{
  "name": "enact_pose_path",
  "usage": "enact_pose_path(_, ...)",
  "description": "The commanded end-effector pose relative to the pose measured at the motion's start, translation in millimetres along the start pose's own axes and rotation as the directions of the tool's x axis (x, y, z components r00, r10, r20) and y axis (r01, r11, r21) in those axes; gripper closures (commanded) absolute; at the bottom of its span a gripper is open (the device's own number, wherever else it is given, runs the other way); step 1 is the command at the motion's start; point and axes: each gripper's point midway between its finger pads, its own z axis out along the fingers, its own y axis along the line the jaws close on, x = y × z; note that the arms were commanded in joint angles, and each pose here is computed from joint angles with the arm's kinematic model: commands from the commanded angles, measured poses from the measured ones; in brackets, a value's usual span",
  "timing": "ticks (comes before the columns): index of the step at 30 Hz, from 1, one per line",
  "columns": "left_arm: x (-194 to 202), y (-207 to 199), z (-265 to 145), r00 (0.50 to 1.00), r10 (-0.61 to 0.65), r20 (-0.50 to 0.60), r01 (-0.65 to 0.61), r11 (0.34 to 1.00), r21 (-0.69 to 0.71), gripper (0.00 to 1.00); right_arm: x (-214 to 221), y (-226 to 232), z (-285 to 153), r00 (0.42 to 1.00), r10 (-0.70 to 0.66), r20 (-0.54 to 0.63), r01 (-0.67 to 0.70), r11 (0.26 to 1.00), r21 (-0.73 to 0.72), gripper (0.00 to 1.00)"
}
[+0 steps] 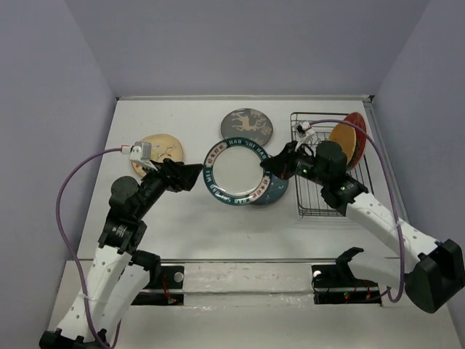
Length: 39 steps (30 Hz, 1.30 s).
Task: Load the plates into the dish rack
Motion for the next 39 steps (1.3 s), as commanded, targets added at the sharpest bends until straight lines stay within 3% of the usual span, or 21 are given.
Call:
enact_pose_path(1,-22,-1,-12,0.984,0.172,0.051,-0.17,0.984,-0.044,0.01,-103,-51,-56,0.947,-0.177,0.266,0.037,0.887,0.46,0.93)
enact_pose_path(3,-18,6,-11,0.984,0.172,0.045,-0.169,0.983,-0.07,0.01,-108,-63,-71,0.942,-0.231,0.243,0.061,0.831,0.554,0.93)
enact_pose_path(5,-19,3,-13,0.982,0.183,0.043,-0.18,0.982,-0.064,0.01,-142,-106,-130,0.889,-0.368,0.271,-0.028,0.548,0.836,0.93)
enact_pose_path(7,-21,0,-13,0.981,0.188,0.05,-0.185,0.981,-0.059,0.01,-156,-118,-159,0.87,-0.436,0.23,-0.044,0.396,0.917,0.93)
enact_pose_path(8,-19,0,-14,0.981,0.191,0.048,-0.188,0.98,-0.059,0.01,-160,-130,-177,0.864,-0.458,0.209,-0.083,0.28,0.956,0.93)
enact_pose_path(16,-14,-8,-20,0.98,0.196,0.04,-0.195,0.98,-0.044,0.01,-184,-164,-221,0.849,-0.523,0.07,-0.096,-0.022,0.995,0.93)
enact_pose_path(21,-13,-12,-22,0.979,0.202,0.042,-0.2,0.979,-0.033,0.01,-197,-184,-222,0.85,-0.523,0.063,-0.099,-0.04,0.994,0.93)
enact_pose_path(25,-14,-12,-23,0.978,0.202,0.046,-0.201,0.979,-0.033,0.01,-182,-208,-208,0.878,-0.479,-0.017,-0.023,-0.077,0.997,0.93)
enact_pose_path(34,-8,-8,-20,0.984,0.177,0.021,-0.176,0.983,-0.051,0.01,-143,-242,-174,0.913,-0.404,-0.062,0.063,-0.011,0.998,0.93)
enact_pose_path(39,17,-5,-6,0.987,0.129,-0.091,-0.132,0.991,-0.021,0.01,-112,-252,-158,0.945,-0.327,-0.034,0.061,0.074,0.995,0.91)
